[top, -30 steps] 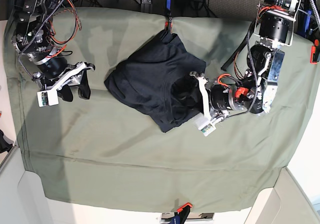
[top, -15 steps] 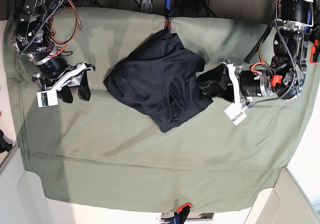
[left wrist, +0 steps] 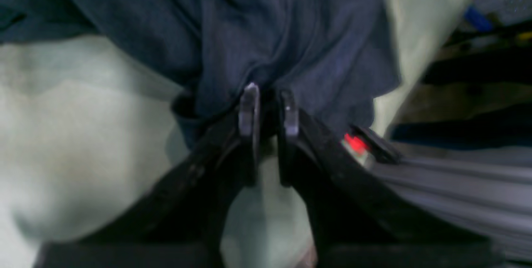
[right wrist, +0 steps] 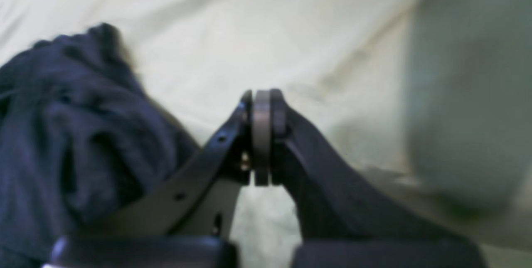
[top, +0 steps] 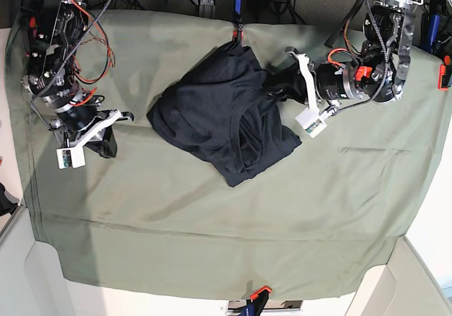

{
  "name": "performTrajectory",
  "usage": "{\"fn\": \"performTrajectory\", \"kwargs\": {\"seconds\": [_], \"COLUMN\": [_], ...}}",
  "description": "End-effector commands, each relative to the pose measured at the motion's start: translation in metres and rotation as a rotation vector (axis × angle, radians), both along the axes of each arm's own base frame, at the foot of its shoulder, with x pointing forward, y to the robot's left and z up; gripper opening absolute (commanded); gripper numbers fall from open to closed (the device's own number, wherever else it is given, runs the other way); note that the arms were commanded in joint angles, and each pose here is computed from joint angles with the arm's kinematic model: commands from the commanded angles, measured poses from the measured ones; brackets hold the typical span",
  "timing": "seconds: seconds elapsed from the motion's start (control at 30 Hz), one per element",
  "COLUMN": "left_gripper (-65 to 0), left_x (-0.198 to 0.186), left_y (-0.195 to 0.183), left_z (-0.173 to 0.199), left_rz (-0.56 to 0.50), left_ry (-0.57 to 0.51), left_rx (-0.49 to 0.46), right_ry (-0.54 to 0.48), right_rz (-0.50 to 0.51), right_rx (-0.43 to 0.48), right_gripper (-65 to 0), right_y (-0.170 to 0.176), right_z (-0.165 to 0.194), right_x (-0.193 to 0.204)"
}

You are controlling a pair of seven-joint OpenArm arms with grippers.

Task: Fold the T-shirt properly
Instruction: 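Flatten the folded stack with both grippers from its sides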

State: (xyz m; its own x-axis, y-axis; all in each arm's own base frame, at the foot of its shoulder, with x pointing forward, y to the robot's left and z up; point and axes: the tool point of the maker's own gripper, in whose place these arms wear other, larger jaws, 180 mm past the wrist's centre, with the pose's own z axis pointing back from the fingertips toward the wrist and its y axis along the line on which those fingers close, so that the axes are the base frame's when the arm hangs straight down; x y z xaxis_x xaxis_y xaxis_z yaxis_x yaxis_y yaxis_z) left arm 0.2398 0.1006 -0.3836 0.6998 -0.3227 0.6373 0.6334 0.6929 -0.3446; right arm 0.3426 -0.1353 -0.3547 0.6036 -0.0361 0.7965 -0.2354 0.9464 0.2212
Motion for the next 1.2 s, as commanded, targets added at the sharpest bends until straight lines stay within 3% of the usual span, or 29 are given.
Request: {"fn": "performTrajectory", "kwargs": {"seconds": [0.0, 0.13, 0.43, 0.67, 0.97, 1.17], "left_gripper": [-58.0, -57.9, -57.9, -57.9, -57.9, -57.9], "left_x": [0.009, 0.026, 0.079, 0.11, 0.126, 0.127], "left_y": [-0.001, 0.011, 0.036, 0.045, 0.043, 0.039], "left_z": [0.005, -0.006, -0.011, 0.0, 0.015, 0.02], "left_rz": [0.005, 0.034, 0.118, 0.158, 0.166, 0.172], "left_ry": [-0.05, -0.096, -0.083, -0.113, -0.159, -0.161], "left_rx": [-0.001, 0.062, 0.07, 0.055, 0.033, -0.012], "right_ry": [-0.054, -0.03, -0.012, 0.045, 0.162, 0.174], "right_rz": [-0.008, 0.018, 0.232, 0.349, 0.459, 0.509], "right_rx": [0.018, 0.039, 0.015, -0.032, 0.088, 0.158], "right_gripper": [-65.0, -65.0, -65.0, -65.0, -65.0, -65.0], "right_y": [-0.001, 0.008, 0.074, 0.105, 0.148, 0.182], "right_z": [0.015, 0.006, -0.009, -0.024, -0.053, -0.055], "right_x": [0.016, 0.03, 0.02, 0.003, -0.061, -0.099]}}
